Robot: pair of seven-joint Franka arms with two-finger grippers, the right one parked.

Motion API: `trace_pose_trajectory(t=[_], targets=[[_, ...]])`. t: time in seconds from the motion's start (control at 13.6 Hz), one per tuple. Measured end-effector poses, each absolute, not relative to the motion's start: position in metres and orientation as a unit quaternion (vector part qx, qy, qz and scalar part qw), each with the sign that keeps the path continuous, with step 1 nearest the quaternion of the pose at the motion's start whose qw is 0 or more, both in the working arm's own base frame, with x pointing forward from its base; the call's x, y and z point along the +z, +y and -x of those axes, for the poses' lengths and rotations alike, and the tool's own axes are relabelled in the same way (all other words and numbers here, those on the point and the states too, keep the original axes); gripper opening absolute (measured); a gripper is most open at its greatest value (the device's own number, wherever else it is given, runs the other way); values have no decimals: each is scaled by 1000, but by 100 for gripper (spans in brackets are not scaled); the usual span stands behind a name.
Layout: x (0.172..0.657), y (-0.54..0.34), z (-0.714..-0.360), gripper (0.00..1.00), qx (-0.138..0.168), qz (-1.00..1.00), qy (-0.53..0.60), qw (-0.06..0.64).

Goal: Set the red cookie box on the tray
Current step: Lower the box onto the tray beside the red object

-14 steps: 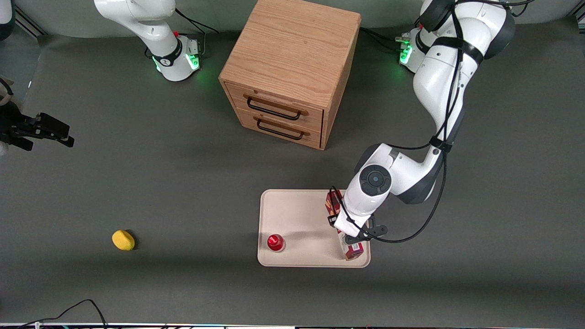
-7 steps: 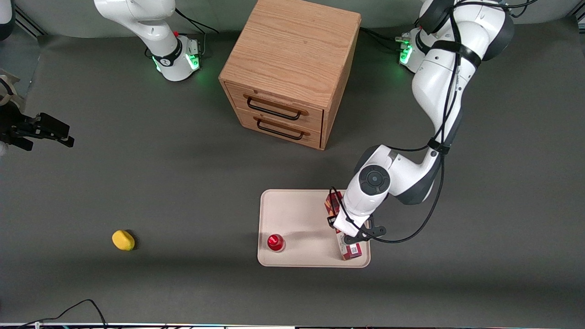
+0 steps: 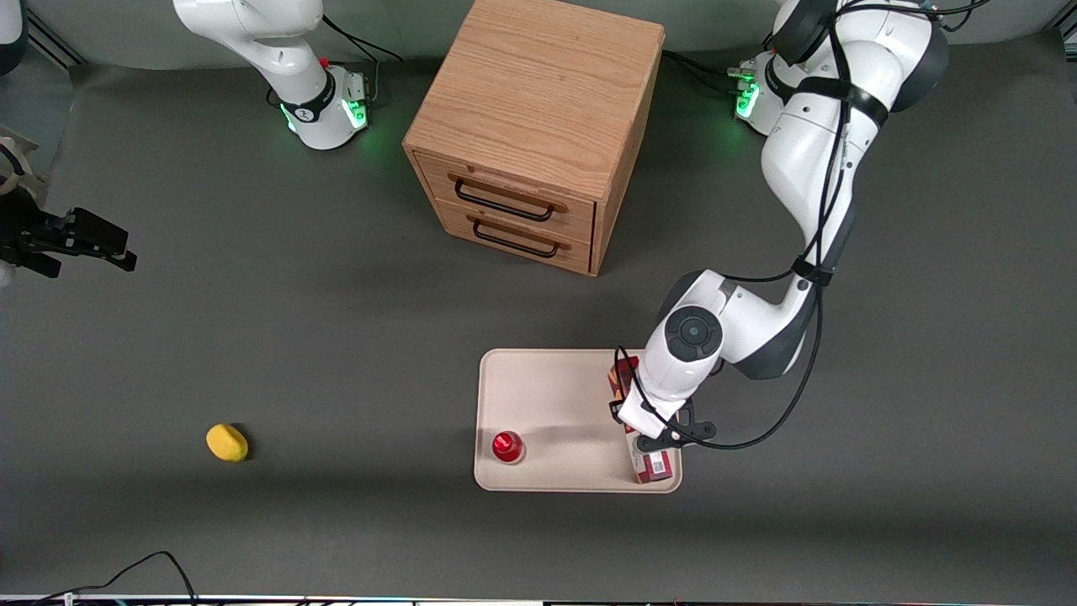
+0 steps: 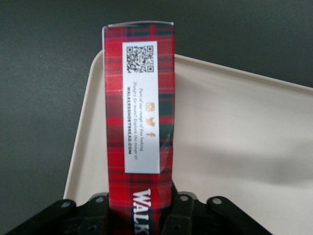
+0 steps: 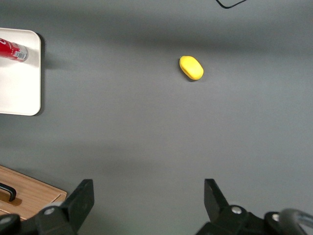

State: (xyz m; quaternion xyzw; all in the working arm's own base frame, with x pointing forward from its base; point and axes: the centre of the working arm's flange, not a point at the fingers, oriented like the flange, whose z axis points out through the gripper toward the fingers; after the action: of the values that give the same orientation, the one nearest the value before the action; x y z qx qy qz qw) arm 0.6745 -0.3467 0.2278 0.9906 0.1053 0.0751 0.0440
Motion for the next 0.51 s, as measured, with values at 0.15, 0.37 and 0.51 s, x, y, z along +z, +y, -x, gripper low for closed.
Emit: trace_pose_trajectory(t=[0.15, 0.37, 0.51], targets=[[218, -343, -675, 62, 73, -991, 106, 41], [218, -343, -676, 95, 73, -991, 106, 41], [220, -342, -675, 100, 68, -991, 107, 36]])
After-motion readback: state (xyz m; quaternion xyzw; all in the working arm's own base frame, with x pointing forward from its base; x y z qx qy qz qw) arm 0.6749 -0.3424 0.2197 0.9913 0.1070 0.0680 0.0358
